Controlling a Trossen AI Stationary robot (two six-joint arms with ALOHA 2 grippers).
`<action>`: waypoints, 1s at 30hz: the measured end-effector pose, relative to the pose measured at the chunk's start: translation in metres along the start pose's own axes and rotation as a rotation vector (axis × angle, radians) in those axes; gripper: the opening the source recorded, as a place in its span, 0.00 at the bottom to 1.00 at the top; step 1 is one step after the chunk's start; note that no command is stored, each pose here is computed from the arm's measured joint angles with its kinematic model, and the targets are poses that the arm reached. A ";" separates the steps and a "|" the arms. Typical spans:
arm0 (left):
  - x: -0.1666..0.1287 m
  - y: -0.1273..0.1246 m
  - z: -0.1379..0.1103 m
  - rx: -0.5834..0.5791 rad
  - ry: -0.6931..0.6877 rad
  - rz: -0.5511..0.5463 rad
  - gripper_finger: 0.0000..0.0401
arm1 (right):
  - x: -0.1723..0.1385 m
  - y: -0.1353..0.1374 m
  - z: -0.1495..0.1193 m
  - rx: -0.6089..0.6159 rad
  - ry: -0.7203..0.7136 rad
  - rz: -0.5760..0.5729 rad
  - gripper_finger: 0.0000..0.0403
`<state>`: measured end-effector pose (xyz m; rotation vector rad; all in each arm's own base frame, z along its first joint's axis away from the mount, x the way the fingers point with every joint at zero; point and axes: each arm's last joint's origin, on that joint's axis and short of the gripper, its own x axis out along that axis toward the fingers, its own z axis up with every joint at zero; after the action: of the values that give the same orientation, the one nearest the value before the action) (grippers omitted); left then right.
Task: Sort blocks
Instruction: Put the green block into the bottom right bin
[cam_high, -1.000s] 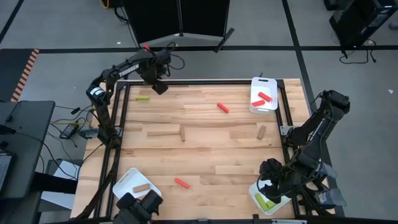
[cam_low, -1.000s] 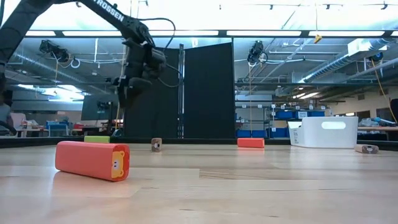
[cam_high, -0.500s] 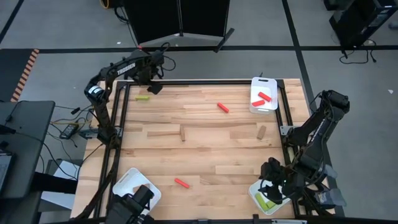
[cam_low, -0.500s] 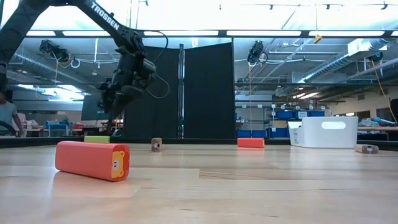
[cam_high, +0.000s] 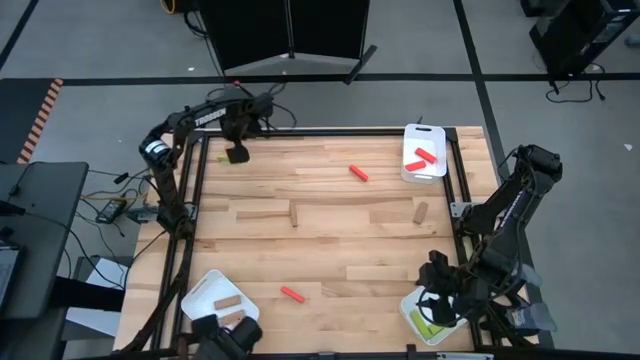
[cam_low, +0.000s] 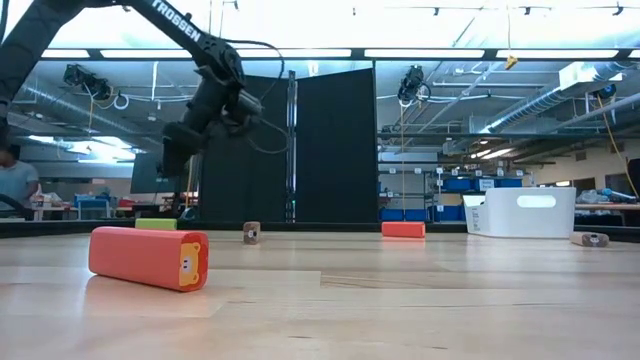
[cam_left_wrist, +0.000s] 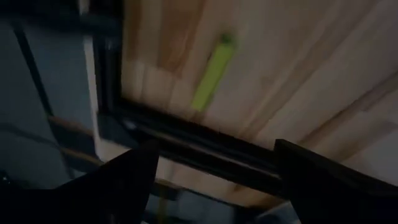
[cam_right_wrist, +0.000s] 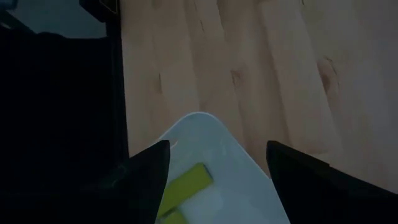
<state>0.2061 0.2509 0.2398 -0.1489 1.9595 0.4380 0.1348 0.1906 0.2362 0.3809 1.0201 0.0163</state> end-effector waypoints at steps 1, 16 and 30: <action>0.000 -0.003 0.002 0.047 -0.006 0.010 0.81 | 0.000 0.000 0.000 0.002 -0.003 0.000 0.69; 0.077 -0.029 0.000 0.202 0.265 0.052 0.81 | 0.001 0.003 0.008 0.056 -0.077 0.026 0.69; 0.087 -0.021 0.011 0.194 0.101 0.031 0.81 | 0.004 -0.001 0.017 0.098 -0.086 0.020 0.69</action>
<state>0.1854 0.2436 0.1520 -0.0166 2.0939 0.2625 0.1513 0.1857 0.2402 0.4772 0.9345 -0.0316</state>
